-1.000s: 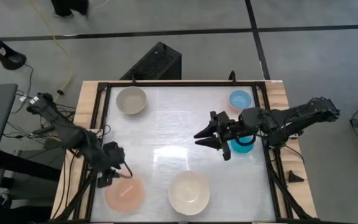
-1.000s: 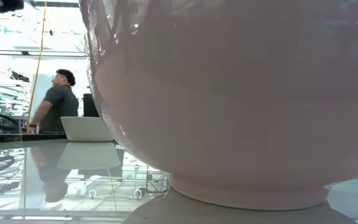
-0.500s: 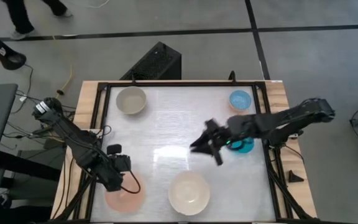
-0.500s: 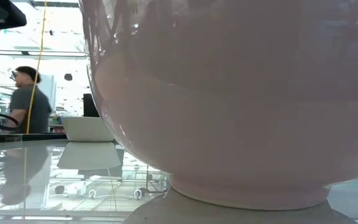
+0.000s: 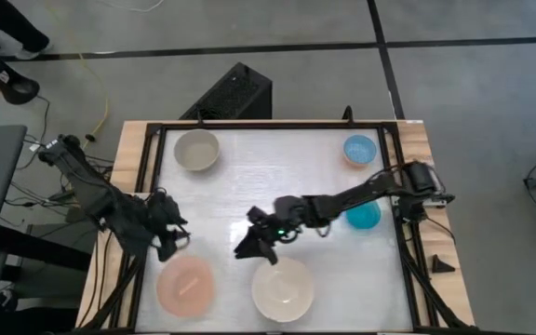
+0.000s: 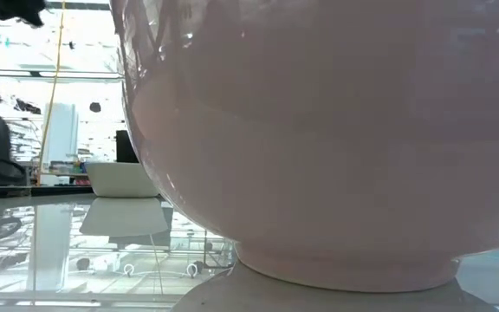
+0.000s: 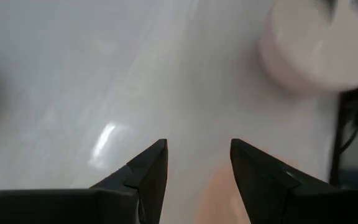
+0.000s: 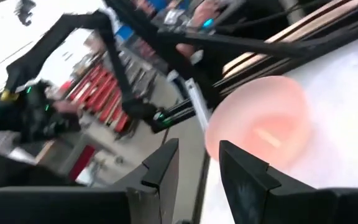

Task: Nest bowls inside each other
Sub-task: Stack the orange bowl on top of the white bowl

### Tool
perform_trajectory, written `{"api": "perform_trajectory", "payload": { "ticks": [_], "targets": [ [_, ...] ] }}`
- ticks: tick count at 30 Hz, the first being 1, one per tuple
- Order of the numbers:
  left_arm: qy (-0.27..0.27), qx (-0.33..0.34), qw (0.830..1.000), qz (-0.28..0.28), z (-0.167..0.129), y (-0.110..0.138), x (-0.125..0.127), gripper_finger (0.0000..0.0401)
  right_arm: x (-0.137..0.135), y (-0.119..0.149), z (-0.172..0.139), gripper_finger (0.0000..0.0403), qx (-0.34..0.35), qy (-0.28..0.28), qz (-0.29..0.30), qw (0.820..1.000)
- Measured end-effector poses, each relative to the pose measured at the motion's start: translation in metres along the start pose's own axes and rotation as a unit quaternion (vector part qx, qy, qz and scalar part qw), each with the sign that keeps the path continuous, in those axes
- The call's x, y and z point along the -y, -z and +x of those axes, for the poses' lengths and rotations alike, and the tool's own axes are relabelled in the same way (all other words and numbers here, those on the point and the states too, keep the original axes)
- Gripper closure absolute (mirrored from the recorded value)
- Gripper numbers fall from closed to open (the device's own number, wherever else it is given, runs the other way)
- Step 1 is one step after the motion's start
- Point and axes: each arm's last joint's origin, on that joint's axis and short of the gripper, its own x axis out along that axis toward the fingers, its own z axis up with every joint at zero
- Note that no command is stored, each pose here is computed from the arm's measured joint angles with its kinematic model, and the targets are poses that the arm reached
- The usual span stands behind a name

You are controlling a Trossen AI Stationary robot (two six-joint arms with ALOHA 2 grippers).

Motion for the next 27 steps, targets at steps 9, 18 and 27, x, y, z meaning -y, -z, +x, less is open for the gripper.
{"api": "perform_trajectory", "payload": {
  "ticks": [9,18,27],
  "targets": [
    [0.051,0.1,0.992,-0.061,-0.036,-0.013,-0.023,0.0237,0.006,-0.034,0.067,0.0255,-0.157,0.073,-0.042,0.984],
    [0.058,0.19,0.977,-0.074,-0.05,-0.023,-0.029,0.0237,0.029,-0.037,0.106,0.0255,-0.184,0.166,-0.005,0.969],
    [0.093,0.255,0.96,-0.073,-0.075,-0.029,-0.043,0.0237,0.046,-0.015,0.116,0.0255,-0.195,0.186,0.031,0.963]
  ]
}}
